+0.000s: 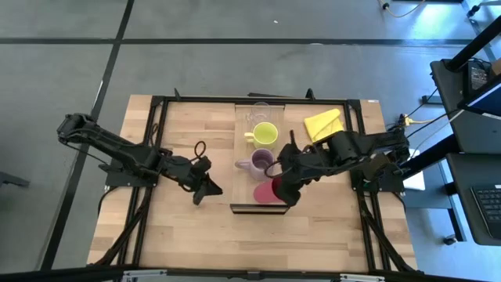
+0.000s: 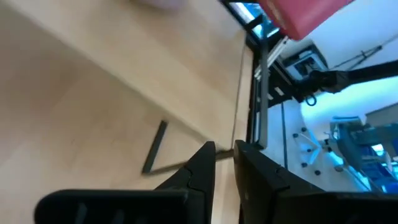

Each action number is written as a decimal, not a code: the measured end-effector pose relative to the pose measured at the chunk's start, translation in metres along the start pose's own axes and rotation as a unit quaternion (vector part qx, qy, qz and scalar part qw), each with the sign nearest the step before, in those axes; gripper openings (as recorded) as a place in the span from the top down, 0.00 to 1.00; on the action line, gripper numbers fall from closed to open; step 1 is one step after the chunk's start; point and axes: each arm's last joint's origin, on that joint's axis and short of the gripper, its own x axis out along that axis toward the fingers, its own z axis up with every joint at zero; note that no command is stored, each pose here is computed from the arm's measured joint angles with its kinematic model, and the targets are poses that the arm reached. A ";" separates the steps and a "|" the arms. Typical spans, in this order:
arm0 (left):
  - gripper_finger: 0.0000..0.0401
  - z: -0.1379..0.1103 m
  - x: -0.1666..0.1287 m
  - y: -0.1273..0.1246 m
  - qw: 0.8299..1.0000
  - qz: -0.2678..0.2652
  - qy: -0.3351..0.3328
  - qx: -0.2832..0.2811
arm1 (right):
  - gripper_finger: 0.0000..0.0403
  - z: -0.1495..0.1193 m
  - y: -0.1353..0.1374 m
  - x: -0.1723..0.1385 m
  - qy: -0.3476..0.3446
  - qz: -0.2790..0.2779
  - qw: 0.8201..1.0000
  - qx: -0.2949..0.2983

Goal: Stack small to large cups/mugs on shelf
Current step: Put the pink cup on the shelf

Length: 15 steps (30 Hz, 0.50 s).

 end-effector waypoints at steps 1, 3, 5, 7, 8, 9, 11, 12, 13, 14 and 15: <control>0.87 0.000 -0.004 0.001 1.000 0.006 0.004 -0.006 | 0.98 0.001 0.000 0.004 0.006 -0.006 1.000 0.002; 0.89 -0.002 -0.010 0.004 0.999 0.025 0.017 -0.019 | 0.98 0.002 -0.002 0.009 0.027 -0.017 0.999 0.007; 0.90 -0.004 -0.016 0.006 0.998 0.037 0.024 -0.034 | 0.98 0.003 -0.004 0.012 0.043 -0.021 0.999 0.012; 0.90 -0.006 -0.021 0.009 0.997 0.053 0.035 -0.045 | 0.98 0.006 -0.004 0.014 0.042 -0.018 0.999 0.017; 0.91 -0.006 -0.022 0.010 0.996 0.056 0.037 -0.052 | 0.98 0.007 -0.004 0.014 0.040 -0.013 0.999 0.018; 0.91 -0.007 -0.024 0.010 0.996 0.060 0.039 -0.058 | 0.98 0.009 -0.003 0.013 0.036 -0.001 0.999 0.021; 0.92 -0.008 -0.027 0.013 0.994 0.073 0.046 -0.067 | 0.98 0.013 0.001 0.009 0.018 0.024 0.999 0.022; 0.93 -0.008 -0.027 0.013 0.994 0.075 0.048 -0.069 | 0.98 0.015 0.003 0.007 0.009 0.037 0.999 0.022; 0.93 -0.009 -0.027 0.013 0.993 0.077 0.049 -0.069 | 0.98 0.016 0.004 0.006 0.003 0.044 0.999 0.022; 0.93 -0.009 -0.027 0.014 0.993 0.079 0.051 -0.069 | 0.98 0.015 0.004 0.005 0.004 0.044 0.999 0.022; 0.94 -0.009 -0.027 0.014 0.993 0.078 0.052 -0.070 | 0.98 0.014 0.003 0.006 0.009 0.037 0.999 0.023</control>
